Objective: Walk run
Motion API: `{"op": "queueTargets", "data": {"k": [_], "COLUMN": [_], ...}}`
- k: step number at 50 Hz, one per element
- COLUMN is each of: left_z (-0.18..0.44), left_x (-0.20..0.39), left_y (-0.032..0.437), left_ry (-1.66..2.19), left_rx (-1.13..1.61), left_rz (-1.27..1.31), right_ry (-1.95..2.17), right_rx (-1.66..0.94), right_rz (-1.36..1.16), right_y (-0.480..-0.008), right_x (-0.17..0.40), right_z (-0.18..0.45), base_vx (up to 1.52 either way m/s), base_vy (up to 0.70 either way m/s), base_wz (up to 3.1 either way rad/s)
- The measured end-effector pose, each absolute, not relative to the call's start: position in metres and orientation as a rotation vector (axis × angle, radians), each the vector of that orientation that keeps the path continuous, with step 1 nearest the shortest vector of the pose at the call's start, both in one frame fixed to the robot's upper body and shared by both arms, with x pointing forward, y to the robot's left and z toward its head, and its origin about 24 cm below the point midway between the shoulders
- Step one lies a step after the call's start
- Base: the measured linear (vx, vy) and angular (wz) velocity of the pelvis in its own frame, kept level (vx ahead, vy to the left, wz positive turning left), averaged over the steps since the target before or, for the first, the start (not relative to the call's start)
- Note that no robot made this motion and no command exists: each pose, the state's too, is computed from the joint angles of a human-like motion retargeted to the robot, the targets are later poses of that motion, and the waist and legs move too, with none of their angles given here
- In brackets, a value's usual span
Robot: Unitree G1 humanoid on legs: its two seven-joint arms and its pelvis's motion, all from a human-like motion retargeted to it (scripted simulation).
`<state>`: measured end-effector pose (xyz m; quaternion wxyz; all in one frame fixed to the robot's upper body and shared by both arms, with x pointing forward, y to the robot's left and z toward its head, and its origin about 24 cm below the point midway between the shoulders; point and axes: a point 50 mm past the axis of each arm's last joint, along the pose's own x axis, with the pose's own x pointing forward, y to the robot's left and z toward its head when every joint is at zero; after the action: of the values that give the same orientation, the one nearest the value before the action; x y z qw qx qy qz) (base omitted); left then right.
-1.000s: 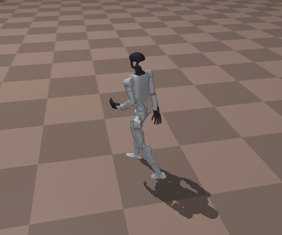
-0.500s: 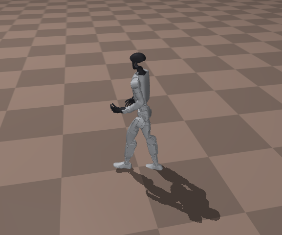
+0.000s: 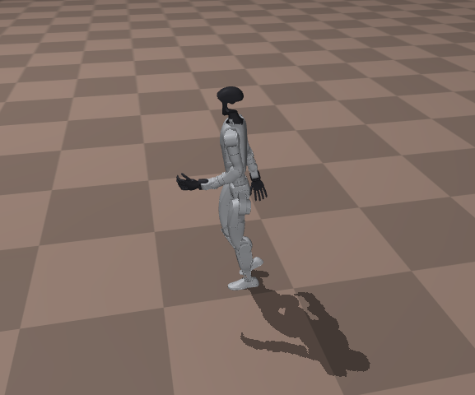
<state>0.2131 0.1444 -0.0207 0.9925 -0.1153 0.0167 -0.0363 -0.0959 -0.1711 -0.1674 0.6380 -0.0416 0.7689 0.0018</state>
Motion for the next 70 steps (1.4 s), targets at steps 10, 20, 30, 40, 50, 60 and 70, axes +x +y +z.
{"op": "queueTargets", "data": {"k": [10, 20, 30, 40, 50, 60, 70], "left_z": [-0.012, -0.041, -0.040, -0.035, -0.048, -0.044, -0.013], "left_x": [0.224, 0.195, 0.192, 0.193, 0.181, 0.197, 0.224], "left_y": [0.143, 0.142, 0.137, 0.135, 0.139, 0.141, 0.143], "left_ry": [-0.001, 0.134, 0.129, 0.106, 0.169, 0.143, -0.001], "left_rx": [-0.231, -0.293, -0.280, -0.282, -0.329, -0.368, -0.274], "left_rz": [-0.107, -0.063, -0.116, -0.093, -0.016, 0.038, -0.050], "right_ry": [1.808, 1.689, 1.327, 0.920, 1.057, 1.532, 1.812], "right_rx": [-0.128, -0.245, -0.402, -0.545, -0.499, -0.563, -0.413], "right_rz": [0.077, 0.046, 0.011, -0.053, 0.030, 0.156, 0.154], "right_y": [-0.173, -0.207, -0.246, -0.269, -0.247, -0.236, -0.204], "right_x": [-0.106, -0.053, 0.073, 0.177, 0.129, -0.011, -0.111], "right_z": [-0.165, -0.172, -0.164, -0.121, -0.148, -0.170, -0.160], "base_vx": [0.68, 0.84, 0.66, 0.60, 0.84, 0.81, 0.63], "base_vy": [-0.24, -0.43, -0.38, -0.24, -0.19, -0.09, -0.20], "base_wz": [0.97, 0.82, 0.46, 0.10, 0.15, 0.71, 1.08]}}
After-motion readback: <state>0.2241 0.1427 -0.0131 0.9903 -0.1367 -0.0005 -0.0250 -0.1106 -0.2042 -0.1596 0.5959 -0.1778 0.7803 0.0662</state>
